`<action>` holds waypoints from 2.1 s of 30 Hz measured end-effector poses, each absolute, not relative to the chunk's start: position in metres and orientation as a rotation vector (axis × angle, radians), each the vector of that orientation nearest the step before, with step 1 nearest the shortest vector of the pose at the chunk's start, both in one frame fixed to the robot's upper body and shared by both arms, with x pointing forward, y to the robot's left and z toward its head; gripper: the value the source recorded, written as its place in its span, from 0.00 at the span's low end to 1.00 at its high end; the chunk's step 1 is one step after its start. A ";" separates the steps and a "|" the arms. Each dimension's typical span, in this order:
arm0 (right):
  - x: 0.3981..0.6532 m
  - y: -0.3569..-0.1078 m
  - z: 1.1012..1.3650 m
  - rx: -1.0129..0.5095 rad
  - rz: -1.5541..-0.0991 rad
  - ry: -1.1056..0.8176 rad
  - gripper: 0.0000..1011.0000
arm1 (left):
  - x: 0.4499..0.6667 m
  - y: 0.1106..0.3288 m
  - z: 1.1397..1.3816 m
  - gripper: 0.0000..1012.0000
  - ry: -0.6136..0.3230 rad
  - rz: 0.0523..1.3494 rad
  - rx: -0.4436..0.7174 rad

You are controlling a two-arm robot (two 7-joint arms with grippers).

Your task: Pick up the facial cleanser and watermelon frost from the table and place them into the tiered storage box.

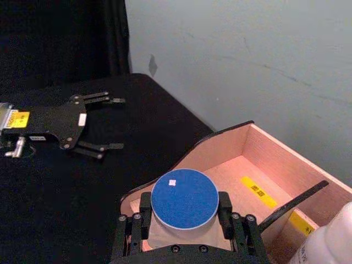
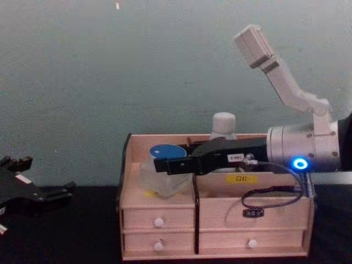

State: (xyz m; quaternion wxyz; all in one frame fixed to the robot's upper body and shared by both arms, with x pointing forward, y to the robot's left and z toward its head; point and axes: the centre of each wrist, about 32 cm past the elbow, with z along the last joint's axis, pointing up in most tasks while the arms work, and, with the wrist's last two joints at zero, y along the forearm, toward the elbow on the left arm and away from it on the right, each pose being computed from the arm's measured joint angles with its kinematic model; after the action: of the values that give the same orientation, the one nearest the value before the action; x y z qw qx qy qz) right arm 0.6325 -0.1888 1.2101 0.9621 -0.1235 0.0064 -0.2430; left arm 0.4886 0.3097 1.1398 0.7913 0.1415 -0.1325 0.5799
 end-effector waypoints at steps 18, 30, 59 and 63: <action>0.638 -0.186 1.205 -0.256 -0.513 0.034 0.72 | 0.489 0.310 1.140 0.99 -0.285 1.248 0.305; 0.641 -0.185 1.203 -0.257 -0.525 0.047 0.72 | 0.489 0.310 1.140 0.99 -0.285 1.248 0.304; 0.641 -0.185 1.203 -0.258 -0.525 0.046 0.84 | 0.489 0.310 1.140 0.99 -0.285 1.248 0.304; 0.641 -0.185 1.203 -0.258 -0.525 0.046 0.96 | 0.489 0.310 1.140 0.99 -0.285 1.248 0.305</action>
State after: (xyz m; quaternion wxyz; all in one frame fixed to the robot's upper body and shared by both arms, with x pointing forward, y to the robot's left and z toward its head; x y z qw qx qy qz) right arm 0.6407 -0.1854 1.2027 0.9573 -0.1271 0.0226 -0.2586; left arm 0.4886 0.3097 1.1398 0.7913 0.1415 -0.1324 0.5799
